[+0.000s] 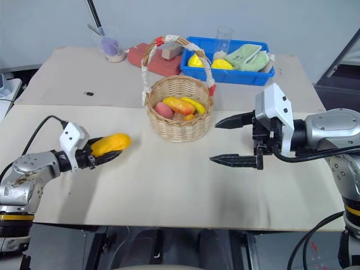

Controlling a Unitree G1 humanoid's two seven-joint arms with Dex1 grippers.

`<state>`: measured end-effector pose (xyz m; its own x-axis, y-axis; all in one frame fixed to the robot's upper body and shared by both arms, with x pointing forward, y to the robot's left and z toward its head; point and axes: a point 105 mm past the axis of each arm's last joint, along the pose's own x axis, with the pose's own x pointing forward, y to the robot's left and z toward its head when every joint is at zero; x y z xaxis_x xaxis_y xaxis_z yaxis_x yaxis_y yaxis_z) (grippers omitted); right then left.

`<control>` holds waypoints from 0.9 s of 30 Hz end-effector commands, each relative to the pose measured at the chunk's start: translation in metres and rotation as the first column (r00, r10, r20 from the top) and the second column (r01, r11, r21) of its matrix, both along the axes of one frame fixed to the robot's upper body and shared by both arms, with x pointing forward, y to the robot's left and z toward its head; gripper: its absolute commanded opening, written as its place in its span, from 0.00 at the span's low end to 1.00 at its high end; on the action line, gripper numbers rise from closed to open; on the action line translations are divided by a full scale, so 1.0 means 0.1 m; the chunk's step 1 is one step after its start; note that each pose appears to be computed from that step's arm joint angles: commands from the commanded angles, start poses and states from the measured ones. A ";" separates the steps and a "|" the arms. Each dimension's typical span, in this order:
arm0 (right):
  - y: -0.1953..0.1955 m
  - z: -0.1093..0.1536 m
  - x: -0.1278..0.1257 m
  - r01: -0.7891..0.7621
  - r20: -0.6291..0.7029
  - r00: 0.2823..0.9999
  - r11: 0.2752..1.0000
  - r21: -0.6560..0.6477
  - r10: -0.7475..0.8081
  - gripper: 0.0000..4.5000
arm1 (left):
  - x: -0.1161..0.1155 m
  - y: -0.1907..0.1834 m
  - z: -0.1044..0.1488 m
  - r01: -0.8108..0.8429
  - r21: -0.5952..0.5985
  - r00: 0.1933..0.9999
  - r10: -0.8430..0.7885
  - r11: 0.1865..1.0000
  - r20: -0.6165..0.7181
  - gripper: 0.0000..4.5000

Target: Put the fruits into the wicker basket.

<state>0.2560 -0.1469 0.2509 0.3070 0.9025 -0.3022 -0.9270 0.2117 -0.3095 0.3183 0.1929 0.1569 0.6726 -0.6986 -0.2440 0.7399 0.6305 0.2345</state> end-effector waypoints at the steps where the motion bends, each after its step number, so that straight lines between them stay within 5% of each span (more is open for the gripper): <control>1: -0.13 0.25 -0.01 0.078 0.102 0.991 0.996 0.036 -0.081 1.00 | 0.05 -0.51 0.59 0.129 -0.002 0.969 -0.126 0.992 0.213 0.60; 7: -0.22 0.30 -0.01 0.157 0.130 0.977 0.984 0.080 -0.167 1.00 | 0.39 -1.06 1.01 0.149 -0.016 0.910 -0.131 0.989 0.393 0.60; 12: -0.20 0.24 -0.03 0.178 0.121 0.975 0.979 0.097 -0.189 1.00 | 0.64 -1.25 0.95 0.137 -0.004 0.891 -0.121 0.991 0.437 0.60; 16: -0.27 0.18 -0.03 0.222 0.115 0.966 0.970 0.104 -0.233 1.00 | 0.73 -1.37 0.94 0.148 -0.032 0.882 -0.117 0.988 0.457 0.99; 23: -0.55 -0.01 0.14 0.383 0.128 0.914 0.923 0.042 -0.386 1.00 | 0.62 -1.33 0.98 0.208 -0.021 0.864 -0.173 0.978 0.473 0.99; 27: -0.90 -0.34 0.40 0.560 0.172 0.822 0.825 -0.077 -0.542 1.00 | 0.19 -1.31 0.88 0.431 0.031 0.834 -0.411 0.902 0.367 0.99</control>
